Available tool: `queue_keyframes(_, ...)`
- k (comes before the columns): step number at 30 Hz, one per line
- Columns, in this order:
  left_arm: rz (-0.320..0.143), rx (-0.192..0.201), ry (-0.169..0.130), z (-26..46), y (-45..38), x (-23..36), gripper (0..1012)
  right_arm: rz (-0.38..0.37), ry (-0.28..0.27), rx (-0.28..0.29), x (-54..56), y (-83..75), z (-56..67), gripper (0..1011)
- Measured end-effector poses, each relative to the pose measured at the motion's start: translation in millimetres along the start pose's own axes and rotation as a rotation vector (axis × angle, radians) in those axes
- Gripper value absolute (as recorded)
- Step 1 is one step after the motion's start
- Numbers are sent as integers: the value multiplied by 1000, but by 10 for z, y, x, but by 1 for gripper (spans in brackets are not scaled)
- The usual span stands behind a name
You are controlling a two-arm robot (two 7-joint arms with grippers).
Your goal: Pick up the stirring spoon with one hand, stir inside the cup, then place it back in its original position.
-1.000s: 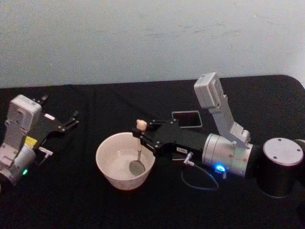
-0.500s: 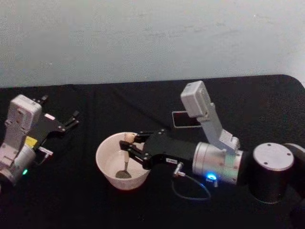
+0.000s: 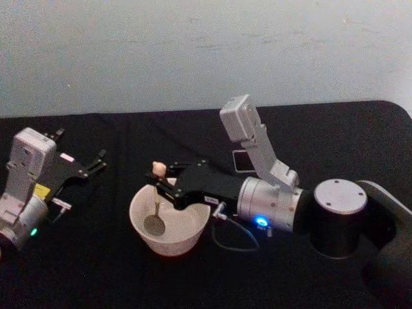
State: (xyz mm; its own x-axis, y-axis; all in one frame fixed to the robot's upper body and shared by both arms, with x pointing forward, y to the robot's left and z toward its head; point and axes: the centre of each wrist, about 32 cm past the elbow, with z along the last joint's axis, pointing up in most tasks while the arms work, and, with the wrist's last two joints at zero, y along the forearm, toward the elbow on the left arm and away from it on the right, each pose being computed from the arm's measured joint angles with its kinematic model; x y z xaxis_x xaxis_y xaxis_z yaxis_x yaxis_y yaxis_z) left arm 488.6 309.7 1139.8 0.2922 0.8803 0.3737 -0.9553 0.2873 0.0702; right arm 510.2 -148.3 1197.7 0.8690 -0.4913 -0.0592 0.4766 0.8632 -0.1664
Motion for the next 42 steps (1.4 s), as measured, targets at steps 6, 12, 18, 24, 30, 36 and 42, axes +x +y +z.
queue_keyframes(6, 0, 0, 0, 0, 0, 0, 1001, -40, -2, -2, 61, 103, 17, 207)
queue_keyframes(12, 0, 0, 0, 0, 0, 0, 1001, -83, -4, -9, 145, 136, -3, 207)
queue_keyframes(18, 0, 0, 0, 0, 0, 0, 1001, -110, -1, -12, 205, 121, -14, 207)
queue_keyframes(24, 0, 0, 0, 0, 0, 0, 1002, -129, -4, -13, 258, 38, -24, 207)
queue_keyframes(30, 0, 0, 0, 0, 0, 0, 1001, -128, -13, -11, 268, -104, -32, 207)
queue_keyframes(36, 0, 0, 0, 0, 0, 0, 1001, -111, -15, -5, 233, -216, -28, 207)
queue_keyframes(42, 0, 0, 0, 0, 0, 0, 1001, -84, -11, -2, 174, -324, -23, 207)
